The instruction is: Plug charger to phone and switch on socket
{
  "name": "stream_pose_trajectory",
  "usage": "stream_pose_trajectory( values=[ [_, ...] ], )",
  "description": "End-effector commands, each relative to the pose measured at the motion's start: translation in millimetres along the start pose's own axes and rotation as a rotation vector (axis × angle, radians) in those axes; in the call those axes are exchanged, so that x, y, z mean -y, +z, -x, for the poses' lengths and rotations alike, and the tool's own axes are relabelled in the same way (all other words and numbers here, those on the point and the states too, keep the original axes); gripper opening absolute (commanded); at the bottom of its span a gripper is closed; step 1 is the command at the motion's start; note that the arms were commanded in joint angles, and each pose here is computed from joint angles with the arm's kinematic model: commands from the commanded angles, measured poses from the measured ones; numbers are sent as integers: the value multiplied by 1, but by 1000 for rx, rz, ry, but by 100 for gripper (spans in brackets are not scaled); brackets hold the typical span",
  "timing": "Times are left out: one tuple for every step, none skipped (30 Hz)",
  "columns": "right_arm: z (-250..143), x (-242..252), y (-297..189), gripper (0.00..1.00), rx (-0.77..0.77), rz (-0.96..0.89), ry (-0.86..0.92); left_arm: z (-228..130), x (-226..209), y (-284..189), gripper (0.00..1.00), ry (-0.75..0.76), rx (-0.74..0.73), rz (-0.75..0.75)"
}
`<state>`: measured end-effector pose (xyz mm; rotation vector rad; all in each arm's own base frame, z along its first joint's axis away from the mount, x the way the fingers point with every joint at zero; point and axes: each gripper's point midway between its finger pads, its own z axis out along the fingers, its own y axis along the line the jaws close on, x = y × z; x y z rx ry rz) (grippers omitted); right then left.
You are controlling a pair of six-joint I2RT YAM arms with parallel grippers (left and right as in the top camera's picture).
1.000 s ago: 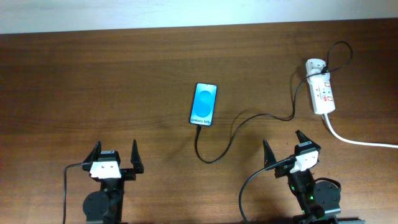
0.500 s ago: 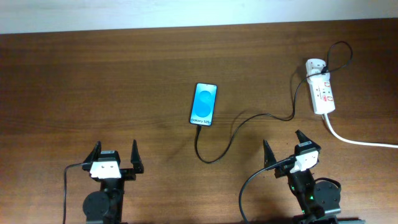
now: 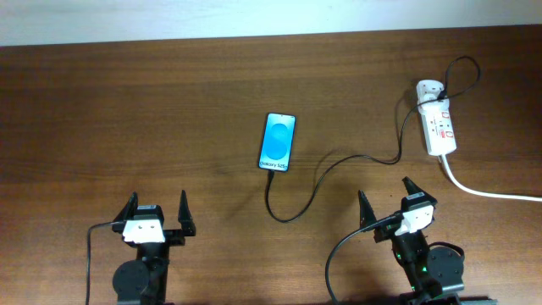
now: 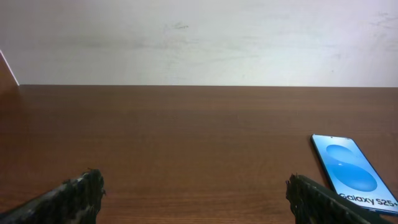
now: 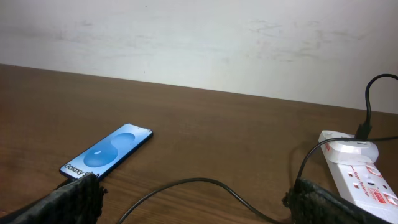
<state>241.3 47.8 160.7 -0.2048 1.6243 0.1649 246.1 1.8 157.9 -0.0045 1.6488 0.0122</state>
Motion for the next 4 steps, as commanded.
stream_pose_trajectory(
  values=[
    [-2, 2, 0, 98, -4, -12, 8, -2, 0, 0, 99, 15, -1, -2],
    [-2, 2, 0, 98, -4, -12, 8, -2, 0, 0, 99, 15, -1, -2],
    [-2, 2, 0, 98, -4, -12, 8, -2, 0, 0, 99, 15, -1, -2],
    [-2, 2, 0, 98, -4, -12, 8, -2, 0, 0, 99, 15, -1, -2]
  ],
)
